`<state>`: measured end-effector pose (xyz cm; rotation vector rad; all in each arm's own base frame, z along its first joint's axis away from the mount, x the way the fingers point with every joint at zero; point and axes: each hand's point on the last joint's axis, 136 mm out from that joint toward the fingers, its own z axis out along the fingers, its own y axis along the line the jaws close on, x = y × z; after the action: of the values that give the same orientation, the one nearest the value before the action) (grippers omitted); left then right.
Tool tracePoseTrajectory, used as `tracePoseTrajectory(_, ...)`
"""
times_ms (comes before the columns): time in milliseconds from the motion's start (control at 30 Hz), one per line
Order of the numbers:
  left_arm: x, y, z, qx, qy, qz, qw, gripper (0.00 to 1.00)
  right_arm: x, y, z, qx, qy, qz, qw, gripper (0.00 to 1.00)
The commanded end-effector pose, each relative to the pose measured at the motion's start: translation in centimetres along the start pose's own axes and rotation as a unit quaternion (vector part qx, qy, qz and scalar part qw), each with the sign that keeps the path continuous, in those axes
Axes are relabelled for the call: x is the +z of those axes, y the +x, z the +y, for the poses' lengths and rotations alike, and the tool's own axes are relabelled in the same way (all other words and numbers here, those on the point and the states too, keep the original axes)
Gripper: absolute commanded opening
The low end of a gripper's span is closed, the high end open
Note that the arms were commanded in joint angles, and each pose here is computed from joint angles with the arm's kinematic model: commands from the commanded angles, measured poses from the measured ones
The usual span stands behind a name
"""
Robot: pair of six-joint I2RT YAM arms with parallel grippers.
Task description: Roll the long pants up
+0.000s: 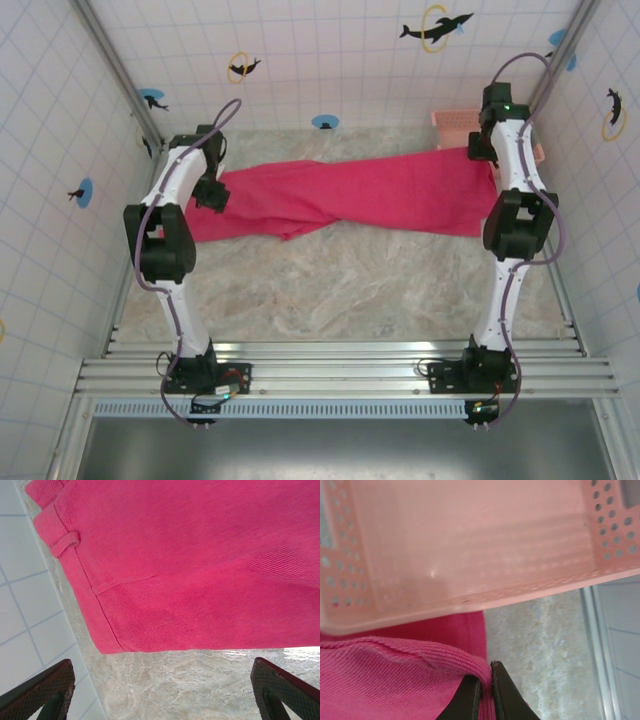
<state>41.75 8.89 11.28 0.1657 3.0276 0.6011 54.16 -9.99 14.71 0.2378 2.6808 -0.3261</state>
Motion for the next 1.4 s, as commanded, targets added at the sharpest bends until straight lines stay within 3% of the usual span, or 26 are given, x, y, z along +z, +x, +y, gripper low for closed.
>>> tracePoseTrajectory(0,0.7,0.9,0.6,0.001,-0.019,0.035,0.999,0.94,1.5,0.4,-2.1,0.011,0.038,0.023,0.999,0.28)
tracePoseTrajectory(100,1.2,1.4,0.9,-0.004,-0.034,0.053,0.998,0.94,1.6,-0.3,-2.3,0.013,0.038,0.02,0.999,0.52)
tracePoseTrajectory(200,1.3,2.0,1.3,-0.026,-0.047,0.066,0.996,0.96,-0.4,-1.3,-2.5,0.014,0.035,-0.003,0.999,0.6)
tracePoseTrajectory(333,1.4,2.9,1.4,-0.06,-0.047,0.076,0.994,0.97,-4.1,-0.5,-1.0,-0.002,0.005,-0.011,1.0,0.6)
tracePoseTrajectory(567,2.1,5.1,0.5,-0.116,-0.036,0.087,0.989,0.97,-6.7,6.0,7.1,-0.041,-0.079,0.003,0.996,0.66)
tracePoseTrajectory(733,3.2,4.3,-0.2,-0.163,-0.017,0.092,0.982,0.97,-3.0,9.9,11.3,-0.051,-0.141,0.074,0.986,0.65)
tracePoseTrajectory(1000,4.9,1.6,-0.1,-0.222,0.006,0.102,0.97,0.97,1.1,9.5,12.9,-0.068,-0.155,0.105,0.98,0.65)
tracePoseTrajectory(1200,7.7,3.1,-2.0,-0.258,0.055,0.167,0.95,0.97,3.4,11.9,12.6,-0.077,-0.136,0.153,0.976,0.65)
tracePoseTrajectory(1367,8.6,4.7,-0.8,-0.277,0.051,0.188,0.941,0.97,4.6,15.2,12.3,-0.083,-0.127,0.213,0.965,0.64)
